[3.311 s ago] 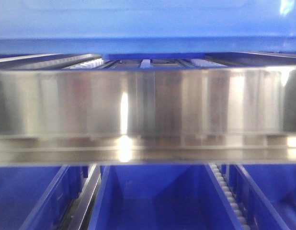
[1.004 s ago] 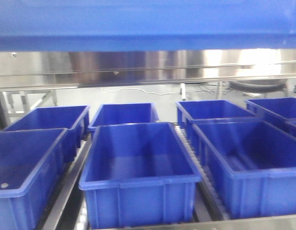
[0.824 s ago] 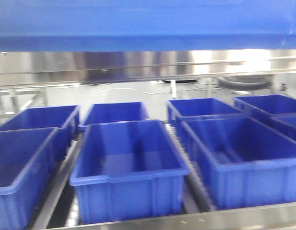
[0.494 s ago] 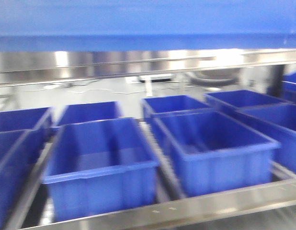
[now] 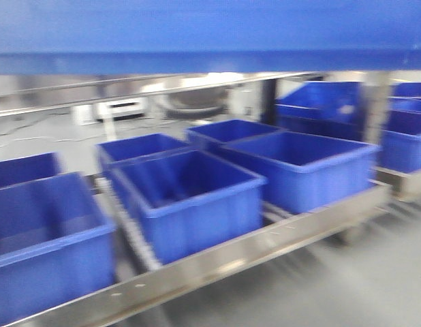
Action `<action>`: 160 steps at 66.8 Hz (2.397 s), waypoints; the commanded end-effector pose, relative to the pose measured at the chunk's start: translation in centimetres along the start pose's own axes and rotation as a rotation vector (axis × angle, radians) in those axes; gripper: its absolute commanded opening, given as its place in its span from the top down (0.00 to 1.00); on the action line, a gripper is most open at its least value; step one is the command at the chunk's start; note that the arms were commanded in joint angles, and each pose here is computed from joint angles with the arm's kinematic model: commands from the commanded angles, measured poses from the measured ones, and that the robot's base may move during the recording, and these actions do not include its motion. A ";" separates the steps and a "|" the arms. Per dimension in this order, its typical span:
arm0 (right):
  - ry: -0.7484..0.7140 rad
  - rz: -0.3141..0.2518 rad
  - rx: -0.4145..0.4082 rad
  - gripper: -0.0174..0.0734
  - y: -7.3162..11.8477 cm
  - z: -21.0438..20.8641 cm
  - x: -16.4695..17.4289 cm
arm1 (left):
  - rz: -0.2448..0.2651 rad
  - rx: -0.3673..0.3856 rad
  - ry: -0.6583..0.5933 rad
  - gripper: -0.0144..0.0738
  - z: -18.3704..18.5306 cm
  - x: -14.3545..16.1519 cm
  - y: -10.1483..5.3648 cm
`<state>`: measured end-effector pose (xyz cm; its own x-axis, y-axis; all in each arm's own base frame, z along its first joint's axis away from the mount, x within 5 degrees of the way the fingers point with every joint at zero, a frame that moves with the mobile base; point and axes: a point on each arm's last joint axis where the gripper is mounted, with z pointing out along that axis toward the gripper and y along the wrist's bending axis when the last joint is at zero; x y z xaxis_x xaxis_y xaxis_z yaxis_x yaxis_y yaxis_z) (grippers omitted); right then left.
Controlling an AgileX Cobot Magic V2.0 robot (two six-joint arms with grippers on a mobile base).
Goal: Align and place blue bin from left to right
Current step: 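Hold the blue bin raised and drive the base away from the rack, then carry the blue bin across the floor past the red table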
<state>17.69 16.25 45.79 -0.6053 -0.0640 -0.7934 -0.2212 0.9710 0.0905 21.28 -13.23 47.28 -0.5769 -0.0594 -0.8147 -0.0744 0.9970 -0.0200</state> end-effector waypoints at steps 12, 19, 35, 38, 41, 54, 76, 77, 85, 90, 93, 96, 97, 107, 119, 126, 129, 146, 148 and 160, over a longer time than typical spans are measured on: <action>-0.095 -0.008 -0.050 0.89 0.1 -0.9 -0.9 | -0.004 0.051 -0.085 0.96 -0.7 -0.8 -0.2; -0.095 -0.008 -0.050 0.89 0.1 -0.9 -0.9 | -0.004 0.051 -0.085 0.96 -0.7 -0.8 -0.2; -0.095 -0.008 -0.050 0.89 0.1 -0.9 -0.9 | -0.004 0.051 -0.085 0.96 -0.7 -0.8 -0.2; -0.095 -0.008 -0.050 0.89 0.1 -0.9 -0.9 | -0.004 0.051 -0.085 0.96 -0.7 -0.8 -0.2; -0.095 -0.008 -0.050 0.89 0.1 -0.9 -0.9 | -0.004 0.051 -0.085 0.96 -0.7 -0.8 -0.2; -0.095 -0.008 -0.050 0.89 0.1 -0.9 -0.9 | -0.004 0.051 -0.085 0.96 -0.7 -0.8 -0.2; -0.095 -0.008 -0.050 0.89 0.1 -0.9 -0.9 | -0.004 0.051 -0.085 0.96 -0.7 -0.8 -0.2; -0.095 -0.008 -0.050 0.89 0.1 -0.9 -0.9 | -0.004 0.051 -0.085 0.96 -0.7 -0.8 -0.2; -0.095 -0.008 -0.050 0.89 0.1 -0.9 -0.9 | -0.004 0.051 -0.085 0.96 -0.7 -0.8 -0.2; -0.095 -0.008 -0.050 0.89 0.1 -0.9 -0.9 | -0.004 0.051 -0.085 0.96 -0.7 -0.8 -0.2; -0.095 -0.008 -0.050 0.89 0.1 -0.9 -0.9 | -0.004 0.051 -0.085 0.96 -0.7 -0.8 -0.2; -0.095 -0.008 -0.050 0.89 0.1 -0.9 -0.9 | -0.004 0.051 -0.085 0.96 -0.7 -0.8 -0.2; -0.095 -0.008 -0.050 0.89 0.1 -0.9 -0.9 | -0.004 0.051 -0.085 0.96 -0.7 -0.8 -0.2; -0.095 -0.008 -0.050 0.89 0.1 -0.9 -0.9 | -0.004 0.051 -0.085 0.96 -0.7 -0.8 -0.2; -0.095 -0.008 -0.050 0.89 0.1 -0.9 -0.9 | -0.004 0.051 -0.085 0.96 -0.7 -0.8 -0.2; -0.095 -0.008 -0.050 0.89 0.1 -0.9 -0.9 | -0.004 0.051 -0.085 0.96 -0.7 -0.8 -0.2; -0.095 -0.008 -0.050 0.89 0.1 -0.9 -0.9 | -0.004 0.051 -0.085 0.96 -0.7 -0.8 -0.2; -0.095 -0.008 -0.050 0.89 0.1 -0.9 -0.9 | -0.002 0.046 -0.090 0.96 -0.7 -0.9 -0.2; -0.095 -0.008 -0.050 0.89 0.1 -0.9 -0.9 | -0.002 0.046 -0.090 0.96 -0.7 -0.9 -0.2; -0.095 -0.008 -0.050 0.89 0.1 -0.9 -0.9 | -0.002 0.046 -0.090 0.96 -0.7 -0.9 -0.2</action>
<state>17.69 16.23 45.78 -0.6064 -0.0643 -0.7926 -0.2203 0.9713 0.0897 21.29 -13.25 47.30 -0.5752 -0.0593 -0.8159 -0.0727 0.9971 -0.0212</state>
